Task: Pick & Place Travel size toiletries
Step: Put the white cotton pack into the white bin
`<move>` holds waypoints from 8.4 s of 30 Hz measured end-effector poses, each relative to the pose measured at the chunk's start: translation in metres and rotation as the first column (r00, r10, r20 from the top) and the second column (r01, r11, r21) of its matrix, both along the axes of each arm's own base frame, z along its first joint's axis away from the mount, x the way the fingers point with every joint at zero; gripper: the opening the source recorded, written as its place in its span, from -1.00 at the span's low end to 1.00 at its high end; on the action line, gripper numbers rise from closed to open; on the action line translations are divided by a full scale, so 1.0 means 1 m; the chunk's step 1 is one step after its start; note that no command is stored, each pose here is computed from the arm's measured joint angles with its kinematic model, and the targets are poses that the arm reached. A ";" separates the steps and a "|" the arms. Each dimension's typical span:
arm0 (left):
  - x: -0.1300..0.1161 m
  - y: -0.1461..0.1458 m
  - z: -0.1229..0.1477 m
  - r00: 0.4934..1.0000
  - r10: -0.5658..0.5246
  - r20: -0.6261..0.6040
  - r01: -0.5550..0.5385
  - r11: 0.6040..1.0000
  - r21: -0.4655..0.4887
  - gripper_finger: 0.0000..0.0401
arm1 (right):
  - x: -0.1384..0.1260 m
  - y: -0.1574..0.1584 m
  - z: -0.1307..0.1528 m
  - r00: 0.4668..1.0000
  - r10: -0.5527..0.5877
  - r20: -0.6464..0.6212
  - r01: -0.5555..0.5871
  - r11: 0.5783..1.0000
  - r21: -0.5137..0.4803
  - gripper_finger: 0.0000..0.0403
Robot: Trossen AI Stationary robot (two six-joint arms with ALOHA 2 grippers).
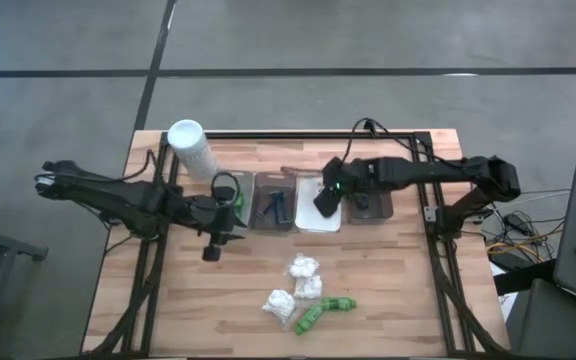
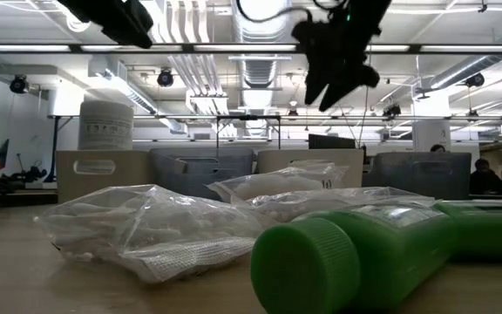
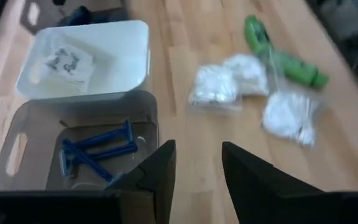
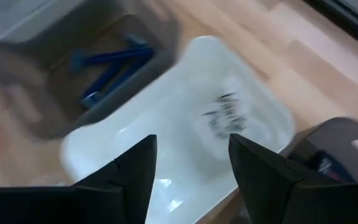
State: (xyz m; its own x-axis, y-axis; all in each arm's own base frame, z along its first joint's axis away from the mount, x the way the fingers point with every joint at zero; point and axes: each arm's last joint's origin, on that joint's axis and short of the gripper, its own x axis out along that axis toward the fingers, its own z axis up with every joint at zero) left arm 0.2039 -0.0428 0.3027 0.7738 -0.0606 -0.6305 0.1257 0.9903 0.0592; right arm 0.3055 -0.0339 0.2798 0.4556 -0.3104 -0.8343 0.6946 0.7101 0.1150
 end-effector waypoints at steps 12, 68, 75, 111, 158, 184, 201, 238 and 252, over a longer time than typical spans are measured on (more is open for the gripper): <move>0.060 -0.027 -0.058 0.935 -0.335 -0.116 0.354 0.909 0.219 -0.32 | -0.016 0.111 0.014 0.999 0.007 0.043 -0.008 1.000 0.027 -0.09; 0.121 -0.089 -0.157 0.963 -0.263 -0.061 0.259 0.834 0.487 -0.65 | -0.038 0.172 -0.008 0.994 -0.092 0.066 0.090 0.995 0.040 0.45; 0.125 -0.086 -0.162 0.974 -0.215 -0.076 0.221 0.805 0.551 -0.92 | -0.038 0.172 -0.008 0.992 -0.101 0.070 0.098 0.994 0.046 0.33; 0.120 -0.073 0.024 0.962 -0.243 -0.123 0.256 0.656 0.709 -1.00 | -0.045 0.189 -0.002 0.952 -0.203 0.229 0.181 0.977 0.113 0.18; 0.158 0.058 0.043 0.969 -0.238 -0.066 0.073 0.532 -0.844 -1.00 | -0.038 0.215 -0.017 0.911 -0.037 0.411 -0.034 0.986 0.165 0.41; 0.163 0.105 0.088 0.945 -0.136 0.298 0.327 0.468 -0.821 -1.00 | -0.036 0.189 -0.032 0.009 -0.673 0.739 0.147 0.732 0.665 0.30; 0.158 0.122 0.096 0.937 -0.096 0.337 0.340 0.485 -0.806 -1.00 | -0.037 0.185 -0.022 -0.021 -0.641 0.767 0.158 0.755 0.636 0.14; 0.150 0.151 0.110 0.920 0.065 0.387 0.307 0.495 -0.813 -1.00 | -0.006 0.193 0.073 0.905 0.072 0.419 0.303 0.581 -0.756 0.25; 0.155 0.135 0.111 0.923 0.028 0.384 0.327 0.466 -0.822 -1.00 | 0.005 0.170 0.072 0.921 0.016 0.390 0.319 0.543 -0.777 0.39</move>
